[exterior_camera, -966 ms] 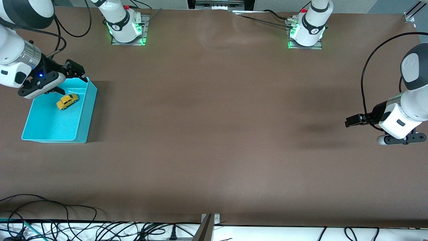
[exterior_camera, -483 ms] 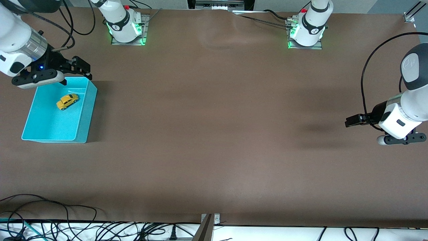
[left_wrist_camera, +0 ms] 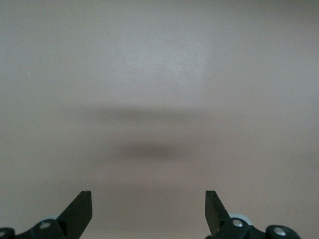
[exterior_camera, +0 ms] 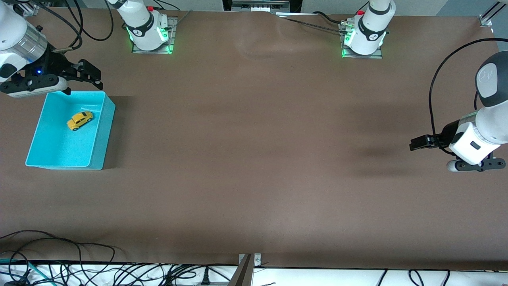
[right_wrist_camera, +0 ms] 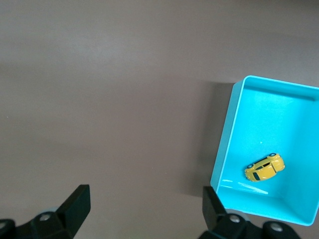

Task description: Wind up and store yellow beetle car

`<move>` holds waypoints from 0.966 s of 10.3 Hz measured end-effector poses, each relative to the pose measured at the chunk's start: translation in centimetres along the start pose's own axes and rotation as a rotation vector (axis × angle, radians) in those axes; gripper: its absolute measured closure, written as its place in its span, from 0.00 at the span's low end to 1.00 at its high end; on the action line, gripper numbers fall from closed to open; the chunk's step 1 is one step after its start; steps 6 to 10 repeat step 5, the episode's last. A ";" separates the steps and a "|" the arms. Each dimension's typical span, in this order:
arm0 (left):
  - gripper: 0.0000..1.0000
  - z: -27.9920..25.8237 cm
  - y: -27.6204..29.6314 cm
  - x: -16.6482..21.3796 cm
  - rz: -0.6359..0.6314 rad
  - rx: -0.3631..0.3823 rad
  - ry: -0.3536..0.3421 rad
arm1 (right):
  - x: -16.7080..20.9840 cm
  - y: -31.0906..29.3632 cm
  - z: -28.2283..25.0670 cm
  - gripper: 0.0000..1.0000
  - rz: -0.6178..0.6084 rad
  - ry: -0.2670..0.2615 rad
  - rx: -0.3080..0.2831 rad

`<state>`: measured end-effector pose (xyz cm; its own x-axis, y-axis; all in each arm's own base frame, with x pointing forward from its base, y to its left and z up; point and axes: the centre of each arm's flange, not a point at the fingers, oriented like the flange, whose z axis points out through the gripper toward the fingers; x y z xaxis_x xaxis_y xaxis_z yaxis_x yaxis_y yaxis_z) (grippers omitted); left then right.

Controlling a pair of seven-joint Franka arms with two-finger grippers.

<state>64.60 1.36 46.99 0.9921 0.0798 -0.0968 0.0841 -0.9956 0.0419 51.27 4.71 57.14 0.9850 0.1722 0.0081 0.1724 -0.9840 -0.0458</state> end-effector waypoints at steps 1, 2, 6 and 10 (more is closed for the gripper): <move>0.00 0.0 0.0 0.0 0.005 0.000 0.000 | 0.0 0.0 0.1 0.00 0.000 -0.003 -0.002; 0.00 0.0 0.0 0.0 0.007 0.000 0.000 | 0.0 -0.1 0.1 0.00 -0.002 -0.007 -0.002; 0.00 0.0 0.0 0.0 0.009 0.000 0.000 | -0.2 -1.0 0.3 0.00 0.021 -0.030 -0.014; 0.00 0.0 0.0 0.0 0.009 0.000 0.000 | -0.2 -1.0 0.3 0.00 0.021 -0.030 -0.014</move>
